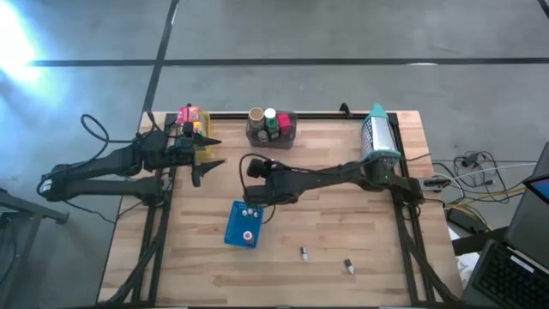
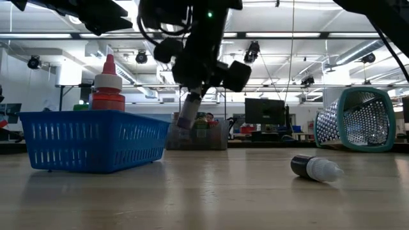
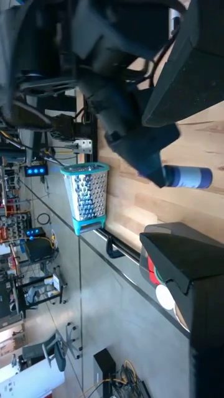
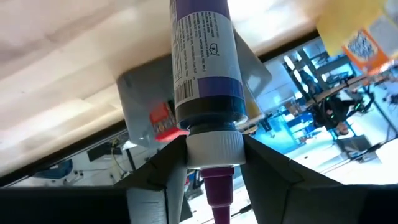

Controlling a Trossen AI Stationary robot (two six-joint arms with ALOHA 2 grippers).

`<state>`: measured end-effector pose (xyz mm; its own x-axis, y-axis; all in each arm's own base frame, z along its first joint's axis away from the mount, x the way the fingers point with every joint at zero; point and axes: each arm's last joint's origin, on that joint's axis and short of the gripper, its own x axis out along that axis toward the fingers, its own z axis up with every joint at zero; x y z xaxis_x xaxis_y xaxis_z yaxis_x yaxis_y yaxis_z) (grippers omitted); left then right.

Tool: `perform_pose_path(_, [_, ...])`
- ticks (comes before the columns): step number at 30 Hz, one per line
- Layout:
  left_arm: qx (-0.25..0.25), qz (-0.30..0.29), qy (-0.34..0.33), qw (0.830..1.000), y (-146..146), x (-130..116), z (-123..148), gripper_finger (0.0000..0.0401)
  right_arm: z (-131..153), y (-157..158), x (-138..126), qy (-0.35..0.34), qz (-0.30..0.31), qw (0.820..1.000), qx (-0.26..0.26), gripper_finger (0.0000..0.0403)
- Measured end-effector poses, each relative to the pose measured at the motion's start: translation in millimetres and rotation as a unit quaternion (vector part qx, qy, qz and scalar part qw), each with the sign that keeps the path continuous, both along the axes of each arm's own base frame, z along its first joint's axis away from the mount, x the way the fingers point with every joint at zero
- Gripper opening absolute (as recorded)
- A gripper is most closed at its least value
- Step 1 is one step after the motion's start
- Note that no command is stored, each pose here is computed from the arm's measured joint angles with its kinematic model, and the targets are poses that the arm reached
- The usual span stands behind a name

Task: Pick & Place Kitchen Items
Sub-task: Put the large purple food coloring bottle into the blue bin

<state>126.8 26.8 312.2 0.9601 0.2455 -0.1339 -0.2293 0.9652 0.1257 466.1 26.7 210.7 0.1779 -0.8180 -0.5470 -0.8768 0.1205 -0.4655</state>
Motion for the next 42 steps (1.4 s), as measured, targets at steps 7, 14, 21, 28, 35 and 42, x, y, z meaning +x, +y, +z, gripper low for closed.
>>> perform_pose_path(7, [0.0, 0.0, 0.0, 1.0, 0.0, 0.0, 0.0, 0.0296, -26.0, 11.2, -3.8, 0.029, 0.026, 0.999, -0.005, 0.0112])
perform_pose_path(14, [0.0, 0.0, 0.0, 1.0, 0.0, 0.0, 0.0, 0.0296, -37.2, 23.3, -3.4, 0.04, 0.059, 0.997, -0.003, 0.014])
perform_pose_path(21, [0.0, 0.0, 0.0, 1.0, 0.0, 0.0, 0.0, 0.0296, -43.0, 27.1, -2.3, 0.043, 0.078, 0.996, 0.02, 0.0112])
perform_pose_path(28, [0.0, 0.0, 0.0, 1.0, 0.1, 0.0, 0.0, 0.0296, -43.1, 27.2, -1.3, 0.038, 0.079, 0.996, 0.022, 0.0149])
perform_pose_path(35, [0.0, 0.0, 0.0, 1.0, 0.0, 0.0, 0.0, 0.0296, -43.2, 27.1, -1.0, 0.038, 0.08, 0.996, 0.024, 0.0152])
perform_pose_path(42, [0.0, 0.0, 0.0, 1.0, 0.1, 0.1, -0.1, 0.0296, -43.2, 27.1, -1.1, 0.038, 0.08, 0.996, 0.024, 0.0118])
